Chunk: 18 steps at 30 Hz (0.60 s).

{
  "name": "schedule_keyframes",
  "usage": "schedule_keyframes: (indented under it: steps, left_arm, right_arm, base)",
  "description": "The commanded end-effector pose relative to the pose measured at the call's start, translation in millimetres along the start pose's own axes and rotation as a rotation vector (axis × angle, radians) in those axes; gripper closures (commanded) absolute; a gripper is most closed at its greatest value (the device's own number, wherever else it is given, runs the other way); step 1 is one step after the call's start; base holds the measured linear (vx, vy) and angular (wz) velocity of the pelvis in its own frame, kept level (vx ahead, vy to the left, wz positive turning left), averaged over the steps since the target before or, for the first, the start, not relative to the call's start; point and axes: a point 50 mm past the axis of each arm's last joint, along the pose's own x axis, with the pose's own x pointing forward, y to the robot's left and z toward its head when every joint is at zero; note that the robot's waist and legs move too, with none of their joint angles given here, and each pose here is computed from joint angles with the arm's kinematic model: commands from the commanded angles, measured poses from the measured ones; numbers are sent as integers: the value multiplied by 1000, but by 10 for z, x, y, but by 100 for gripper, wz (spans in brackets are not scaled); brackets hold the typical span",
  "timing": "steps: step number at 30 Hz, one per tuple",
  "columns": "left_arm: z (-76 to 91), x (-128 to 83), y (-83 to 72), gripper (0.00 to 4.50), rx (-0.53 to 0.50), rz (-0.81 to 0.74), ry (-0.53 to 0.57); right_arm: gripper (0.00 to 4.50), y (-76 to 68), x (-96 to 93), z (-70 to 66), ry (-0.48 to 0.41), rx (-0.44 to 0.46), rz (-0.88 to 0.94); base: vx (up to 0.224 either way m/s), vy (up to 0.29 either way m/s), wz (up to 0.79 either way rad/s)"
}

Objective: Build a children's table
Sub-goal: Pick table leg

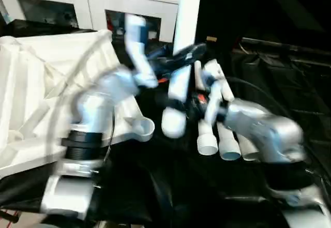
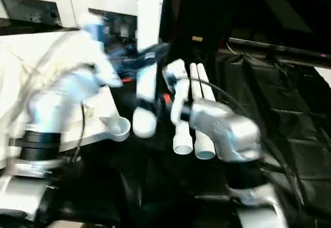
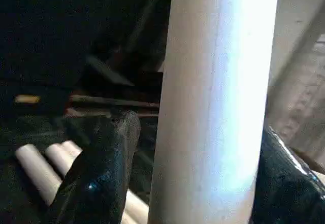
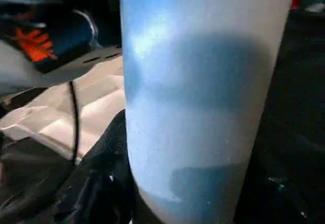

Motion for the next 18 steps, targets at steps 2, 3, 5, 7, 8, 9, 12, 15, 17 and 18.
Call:
schedule_keyframes:
  steps: [2,3,5,7,8,9,12,15,17,18]
  left_arm:
    - [-33,47,61,183,-4,112,20]
    - [-28,60,87,183,-9,154,5]
    - [-17,64,106,186,-8,177,-8]
    - [1,72,116,220,-2,207,-29]
    - [9,74,117,224,-1,212,-35]
    - [35,78,108,226,1,205,-53]
    - [59,75,74,256,4,158,-65]
    - [65,70,46,261,11,121,-66]
    - [62,65,4,263,29,58,-55]
    - [60,61,-23,263,37,19,-49]
  right_arm:
    - [259,15,1,172,-69,-45,-10]
    - [259,19,15,187,-74,-45,-14]
    - [260,24,23,196,-77,-46,-15]
    - [260,27,40,205,-82,-47,-22]
    - [260,27,43,206,-83,-47,-23]
    - [260,30,47,206,-79,-54,-24]
    - [225,38,41,189,-64,-42,-10]
    - [188,35,24,179,-55,-26,-1]
    - [179,31,-23,183,-46,-27,23]
    - [166,23,-52,187,-39,-30,32]
  base:
    - [0,0,0]
    - [0,0,0]
    - [0,0,0]
    - [0,0,0]
    - [0,0,0]
    - [0,0,0]
    - [0,0,0]
    - [0,0,0]
    - [0,0,0]
    - [0,0,0]
